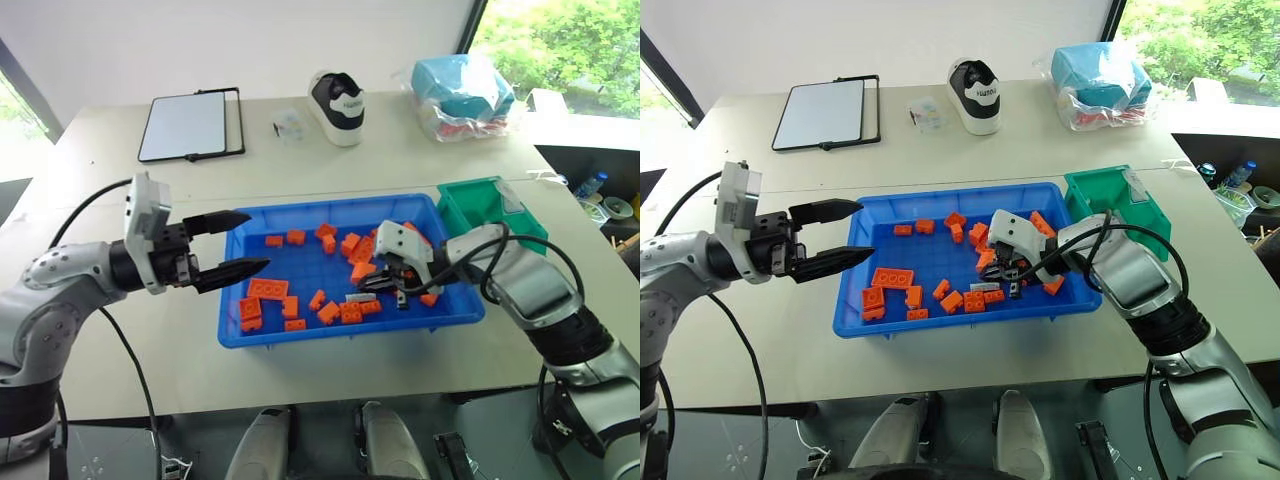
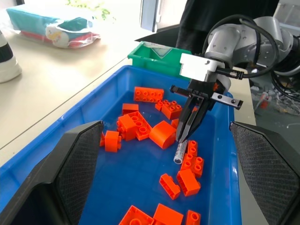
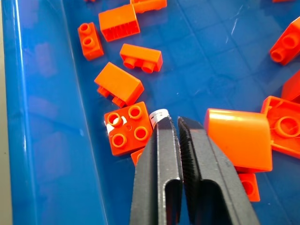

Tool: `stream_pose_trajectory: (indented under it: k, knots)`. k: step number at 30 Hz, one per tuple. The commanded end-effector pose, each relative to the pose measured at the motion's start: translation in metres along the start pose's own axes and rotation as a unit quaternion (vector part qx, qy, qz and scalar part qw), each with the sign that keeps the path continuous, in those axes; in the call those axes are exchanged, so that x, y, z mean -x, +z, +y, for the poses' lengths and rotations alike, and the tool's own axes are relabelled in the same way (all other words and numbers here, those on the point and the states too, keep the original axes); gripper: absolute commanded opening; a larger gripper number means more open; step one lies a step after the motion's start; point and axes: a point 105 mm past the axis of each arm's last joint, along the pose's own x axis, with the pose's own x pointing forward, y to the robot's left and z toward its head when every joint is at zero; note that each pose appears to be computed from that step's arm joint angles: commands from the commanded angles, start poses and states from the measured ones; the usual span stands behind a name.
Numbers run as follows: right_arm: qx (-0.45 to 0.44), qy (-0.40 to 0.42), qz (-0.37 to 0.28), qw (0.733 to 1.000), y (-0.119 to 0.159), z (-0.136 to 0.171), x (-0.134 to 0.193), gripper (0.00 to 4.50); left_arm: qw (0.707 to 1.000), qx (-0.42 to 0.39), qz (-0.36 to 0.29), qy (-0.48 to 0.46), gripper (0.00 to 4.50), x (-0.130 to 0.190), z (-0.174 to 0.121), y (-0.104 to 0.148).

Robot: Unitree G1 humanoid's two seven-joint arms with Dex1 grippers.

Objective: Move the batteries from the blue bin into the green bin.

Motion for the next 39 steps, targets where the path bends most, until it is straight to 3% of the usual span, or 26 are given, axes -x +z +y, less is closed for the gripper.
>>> stream_pose_trajectory:
  k: [1,4,7,13,14,19,24,27,29,39]
  knots:
    - [0.022,-0.021,-0.028,0.999,0.020,0.000,0.013,0.08,1.000,-0.022,-0.012,-0.001,4.50,0.002,-0.004,0.011]
    - [0.014,-0.017,-0.022,1.000,0.015,0.006,0.013,0.08,1.000,-0.023,-0.014,-0.004,4.50,0.000,-0.002,0.012]
    - [0.014,-0.015,-0.014,1.000,0.010,0.011,0.011,1.30,1.000,-0.026,-0.014,-0.009,4.50,-0.001,-0.001,0.013]
    - [0.008,-0.008,-0.013,1.000,0.008,0.021,0.009,4.33,0.999,-0.028,-0.012,-0.014,4.50,-0.001,0.002,0.014]
    - [0.006,-0.007,-0.013,1.000,0.007,0.022,0.009,4.43,0.999,-0.029,-0.011,-0.014,4.50,-0.001,0.002,0.014]
    - [-0.003,-0.013,-0.003,1.000,-0.002,0.022,0.004,4.43,0.999,-0.029,-0.011,-0.017,4.50,-0.002,0.001,0.013]
    - [0.014,-0.018,-0.030,0.999,0.016,0.026,0.006,4.43,0.999,-0.029,-0.011,-0.016,4.50,-0.001,0.001,0.013]
    - [0.016,-0.021,-0.032,0.999,0.018,0.025,0.005,3.25,0.999,-0.030,-0.010,-0.014,4.50,-0.001,0.001,0.013]
    - [0.017,-0.022,-0.027,0.999,0.016,0.024,0.003,2.22,0.999,-0.030,-0.011,-0.013,4.50,-0.001,0.001,0.013]
    - [0.001,-0.003,0.000,1.000,-0.002,0.024,-0.013,2.22,0.999,-0.035,-0.014,-0.010,4.50,-0.001,0.004,0.014]
